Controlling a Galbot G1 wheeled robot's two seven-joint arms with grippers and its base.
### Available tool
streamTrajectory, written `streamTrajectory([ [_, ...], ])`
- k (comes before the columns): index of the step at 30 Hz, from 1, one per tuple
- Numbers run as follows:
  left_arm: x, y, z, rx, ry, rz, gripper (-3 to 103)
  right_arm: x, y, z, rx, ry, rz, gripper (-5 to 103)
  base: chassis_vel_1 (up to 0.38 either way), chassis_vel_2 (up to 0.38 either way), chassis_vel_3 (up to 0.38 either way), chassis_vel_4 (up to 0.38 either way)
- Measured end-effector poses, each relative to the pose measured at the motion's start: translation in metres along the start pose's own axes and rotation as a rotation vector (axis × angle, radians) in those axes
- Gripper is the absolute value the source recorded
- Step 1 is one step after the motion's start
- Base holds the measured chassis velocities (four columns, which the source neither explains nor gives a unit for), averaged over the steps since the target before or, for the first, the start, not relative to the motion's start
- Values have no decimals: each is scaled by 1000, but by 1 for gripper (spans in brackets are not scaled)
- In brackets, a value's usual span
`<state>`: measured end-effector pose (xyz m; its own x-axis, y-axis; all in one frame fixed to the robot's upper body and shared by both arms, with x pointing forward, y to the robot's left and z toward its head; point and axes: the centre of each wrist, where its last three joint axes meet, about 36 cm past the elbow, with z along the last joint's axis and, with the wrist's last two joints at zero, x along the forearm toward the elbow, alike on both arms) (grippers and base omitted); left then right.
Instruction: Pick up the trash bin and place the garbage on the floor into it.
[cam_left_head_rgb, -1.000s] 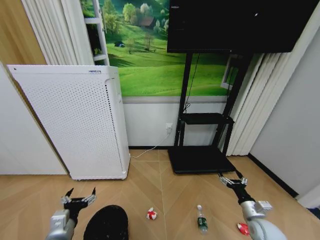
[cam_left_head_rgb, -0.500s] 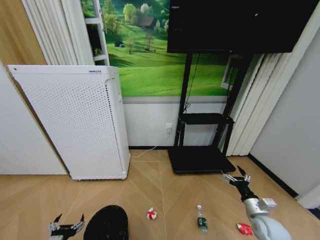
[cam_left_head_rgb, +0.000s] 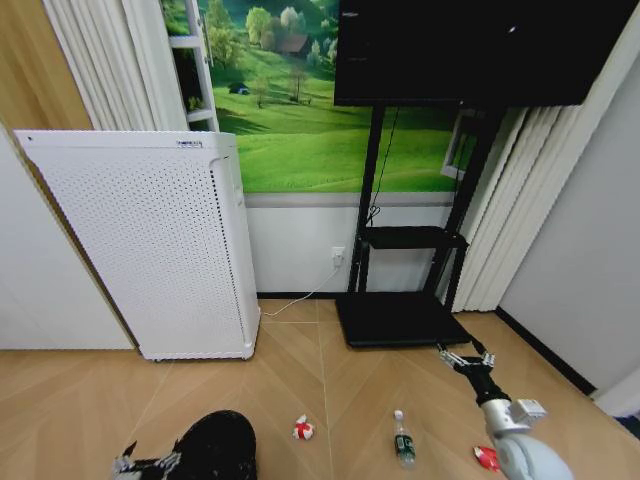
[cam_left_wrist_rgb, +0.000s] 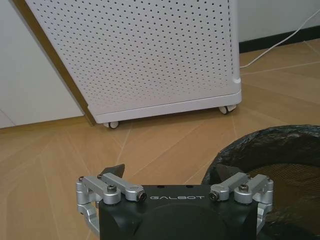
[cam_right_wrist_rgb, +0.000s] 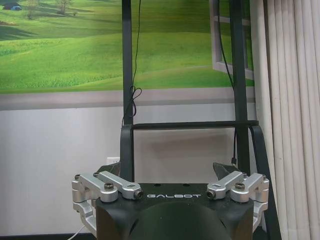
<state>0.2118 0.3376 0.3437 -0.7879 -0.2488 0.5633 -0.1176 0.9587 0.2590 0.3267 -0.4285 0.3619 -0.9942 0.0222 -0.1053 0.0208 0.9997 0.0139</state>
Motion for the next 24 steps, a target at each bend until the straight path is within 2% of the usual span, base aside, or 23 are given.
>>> streamTrajectory([
  [7, -5, -20, 14, 8, 24, 47, 100, -2, -1, -1, 5, 2, -3, 100, 0, 0, 0, 0],
  [15, -5, -20, 26, -3, 60, 48, 100, -4, -4, 1, 10, 11, -2, 100, 0, 0, 0, 0],
  [18, -19, -18, 33, -4, 82, 39, 100, -3, -2, 5, 8, 21, -4, 100, 0, 0, 0, 0],
  [24, -27, -22, 33, 4, 83, 45, 100, -3, -6, 4, 17, 21, -3, 100, 0, 0, 0, 0],
])
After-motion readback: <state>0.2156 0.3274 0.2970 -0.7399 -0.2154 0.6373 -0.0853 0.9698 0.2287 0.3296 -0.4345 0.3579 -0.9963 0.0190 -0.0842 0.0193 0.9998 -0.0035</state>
